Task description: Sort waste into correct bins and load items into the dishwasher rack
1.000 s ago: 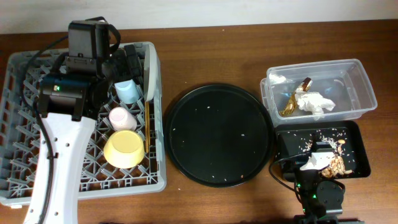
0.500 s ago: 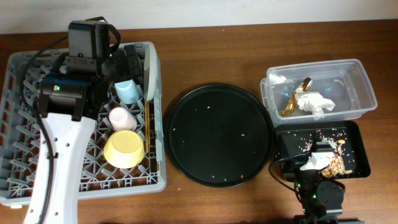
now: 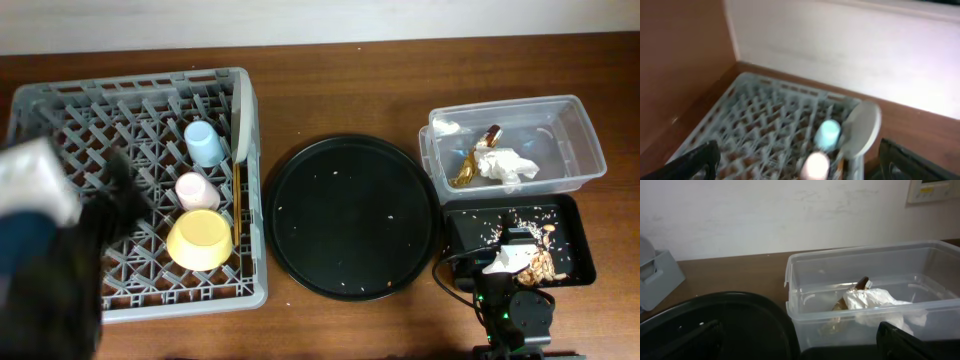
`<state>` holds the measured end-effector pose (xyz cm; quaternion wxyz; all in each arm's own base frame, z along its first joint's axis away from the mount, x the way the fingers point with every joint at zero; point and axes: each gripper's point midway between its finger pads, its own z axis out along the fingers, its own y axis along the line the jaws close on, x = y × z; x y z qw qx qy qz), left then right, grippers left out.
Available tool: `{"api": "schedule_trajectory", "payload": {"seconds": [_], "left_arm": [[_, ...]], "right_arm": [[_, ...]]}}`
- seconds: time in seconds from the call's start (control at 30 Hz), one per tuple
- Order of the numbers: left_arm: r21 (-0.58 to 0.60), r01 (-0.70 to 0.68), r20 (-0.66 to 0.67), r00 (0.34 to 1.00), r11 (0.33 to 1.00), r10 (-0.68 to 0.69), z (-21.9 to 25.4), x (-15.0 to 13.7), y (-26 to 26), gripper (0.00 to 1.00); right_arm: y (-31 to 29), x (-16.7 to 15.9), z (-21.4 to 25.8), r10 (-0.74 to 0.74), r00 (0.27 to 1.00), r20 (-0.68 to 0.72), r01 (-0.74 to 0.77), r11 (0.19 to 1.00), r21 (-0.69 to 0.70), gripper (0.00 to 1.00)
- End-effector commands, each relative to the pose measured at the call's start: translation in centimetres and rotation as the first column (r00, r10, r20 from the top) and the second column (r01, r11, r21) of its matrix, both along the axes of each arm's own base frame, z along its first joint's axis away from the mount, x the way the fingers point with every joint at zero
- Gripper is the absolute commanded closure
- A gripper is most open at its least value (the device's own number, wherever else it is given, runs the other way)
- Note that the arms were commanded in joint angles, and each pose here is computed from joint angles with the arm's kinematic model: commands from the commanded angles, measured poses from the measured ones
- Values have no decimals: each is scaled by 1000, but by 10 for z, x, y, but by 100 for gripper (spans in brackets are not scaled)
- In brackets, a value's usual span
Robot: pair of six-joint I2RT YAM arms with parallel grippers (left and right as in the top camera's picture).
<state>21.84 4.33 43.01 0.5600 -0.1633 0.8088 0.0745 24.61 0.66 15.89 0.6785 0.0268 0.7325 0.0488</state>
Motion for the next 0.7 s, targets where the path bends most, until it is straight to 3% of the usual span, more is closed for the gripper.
{"api": "schedule_trajectory", "payload": {"seconds": [0.0,0.17,0.3,0.43,0.67], "left_arm": [[-21,10,-69,998,1000,-12,-57,-38,4,1],[-103,70,-83,993,992,-79,-136,-67,-10,1],[-189,56,17,998,980,-54,-178,-60,-12,1],[-222,124,265,962,967,-63,-173,-32,-17,1],[-130,263,624,771,956,-127,-131,-6,-28,1]], "right_arm": [[-1,0,-2,-2,1000,1,2,1000,11,1],[-1,0,-2,-2,1000,1,2,1000,11,1],[-1,0,-2,-2,1000,1,2,1000,11,1],[-1,0,-2,-2,1000,1,2,1000,11,1],[-1,0,-2,-2,1000,1,2,1000,11,1]]}}
